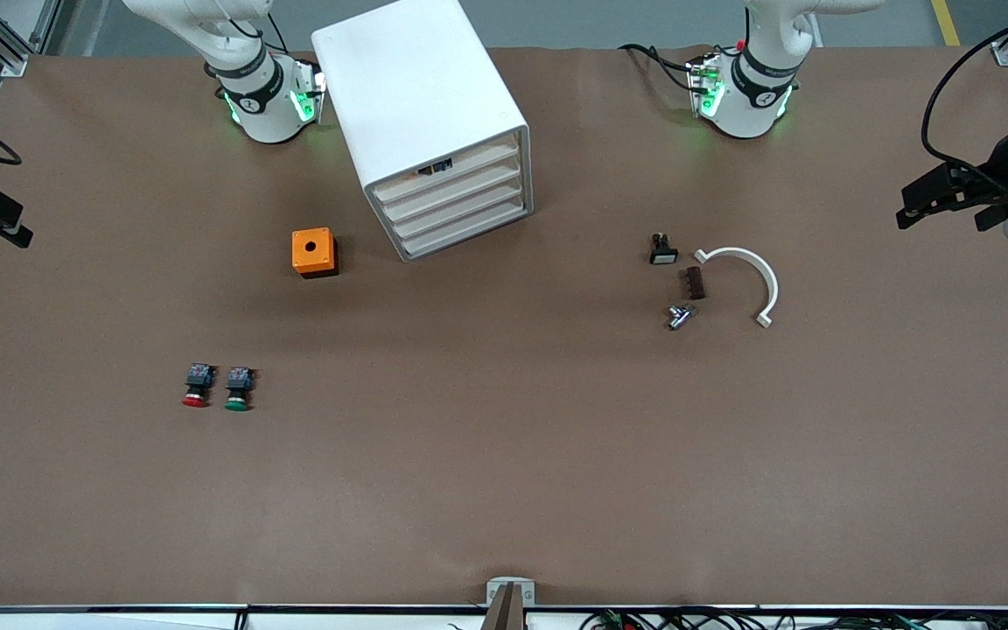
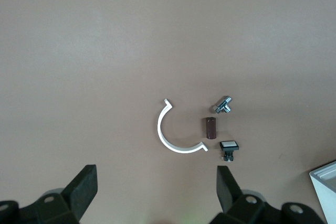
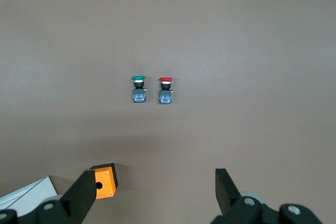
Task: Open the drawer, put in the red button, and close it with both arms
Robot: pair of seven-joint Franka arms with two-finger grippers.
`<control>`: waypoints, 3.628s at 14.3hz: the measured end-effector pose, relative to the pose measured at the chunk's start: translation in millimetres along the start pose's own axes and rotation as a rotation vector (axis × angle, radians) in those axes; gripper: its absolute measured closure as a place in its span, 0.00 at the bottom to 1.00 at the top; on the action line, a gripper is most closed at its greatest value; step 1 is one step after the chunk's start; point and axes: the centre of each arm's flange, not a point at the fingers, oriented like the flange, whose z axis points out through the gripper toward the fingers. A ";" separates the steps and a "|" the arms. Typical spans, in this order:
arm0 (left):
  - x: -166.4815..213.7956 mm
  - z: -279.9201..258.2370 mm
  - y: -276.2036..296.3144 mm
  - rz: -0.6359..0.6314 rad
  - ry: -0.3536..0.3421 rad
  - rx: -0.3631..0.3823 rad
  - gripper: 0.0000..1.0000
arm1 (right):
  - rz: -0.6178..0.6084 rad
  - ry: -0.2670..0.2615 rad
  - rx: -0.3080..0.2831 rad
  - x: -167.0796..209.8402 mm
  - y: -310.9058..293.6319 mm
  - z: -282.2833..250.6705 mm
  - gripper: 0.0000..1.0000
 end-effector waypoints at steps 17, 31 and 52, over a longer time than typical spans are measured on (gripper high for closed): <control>51.9 162.8 61.6 0.014 -0.306 0.035 0.00 | -0.006 -0.054 -0.018 54.0 0.0 114.4 0.00; 36.7 300.6 279.8 -0.656 -0.729 -0.056 0.00 | 0.013 -0.194 -0.021 75.2 14.2 363.6 0.00; -40.9 450.8 409.3 -1.539 -1.430 0.537 0.07 | 0.021 -0.205 -0.008 48.9 9.3 469.8 0.59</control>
